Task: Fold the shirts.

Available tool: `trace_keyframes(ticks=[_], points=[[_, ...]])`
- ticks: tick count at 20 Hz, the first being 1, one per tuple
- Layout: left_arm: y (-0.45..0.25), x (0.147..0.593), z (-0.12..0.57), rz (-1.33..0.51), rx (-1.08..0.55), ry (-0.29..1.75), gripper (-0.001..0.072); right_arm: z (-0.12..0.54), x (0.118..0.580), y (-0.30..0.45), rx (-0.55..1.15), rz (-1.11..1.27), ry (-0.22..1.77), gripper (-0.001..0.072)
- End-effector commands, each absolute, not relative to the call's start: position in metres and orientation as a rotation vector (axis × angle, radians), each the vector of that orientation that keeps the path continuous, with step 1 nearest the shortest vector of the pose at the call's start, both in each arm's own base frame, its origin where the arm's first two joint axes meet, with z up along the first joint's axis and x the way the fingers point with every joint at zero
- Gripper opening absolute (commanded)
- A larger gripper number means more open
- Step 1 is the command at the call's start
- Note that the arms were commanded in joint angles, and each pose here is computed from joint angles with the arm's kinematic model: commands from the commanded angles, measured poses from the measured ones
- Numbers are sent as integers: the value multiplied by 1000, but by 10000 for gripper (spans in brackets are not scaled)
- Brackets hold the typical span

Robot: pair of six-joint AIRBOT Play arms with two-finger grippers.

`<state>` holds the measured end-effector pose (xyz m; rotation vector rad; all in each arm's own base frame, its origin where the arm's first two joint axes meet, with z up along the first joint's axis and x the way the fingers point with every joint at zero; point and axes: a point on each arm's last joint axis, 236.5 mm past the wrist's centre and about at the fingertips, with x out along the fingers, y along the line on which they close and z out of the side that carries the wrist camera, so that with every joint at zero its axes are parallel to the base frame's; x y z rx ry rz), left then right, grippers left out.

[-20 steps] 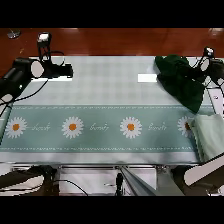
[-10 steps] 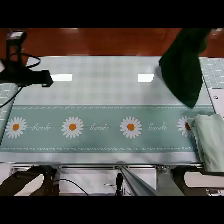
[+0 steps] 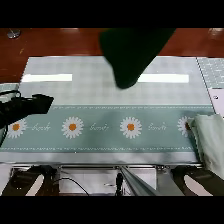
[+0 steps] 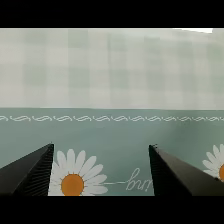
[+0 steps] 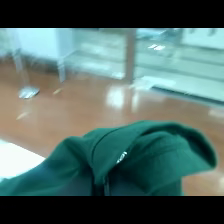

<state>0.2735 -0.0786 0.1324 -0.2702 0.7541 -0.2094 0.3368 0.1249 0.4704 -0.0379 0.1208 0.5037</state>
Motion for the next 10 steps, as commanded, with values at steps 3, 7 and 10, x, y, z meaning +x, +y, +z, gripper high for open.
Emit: trace_keyframes(ticks=[3,7,10], points=[[-84,271,134,-225,-309,725,701,386,306,183,-51,719,407,23],[-84,272,134,-225,-309,726,701,276,297,271,47,885,635,23],[-84,273,131,-224,-309,734,701,173,291,346,156,912,793,24]])
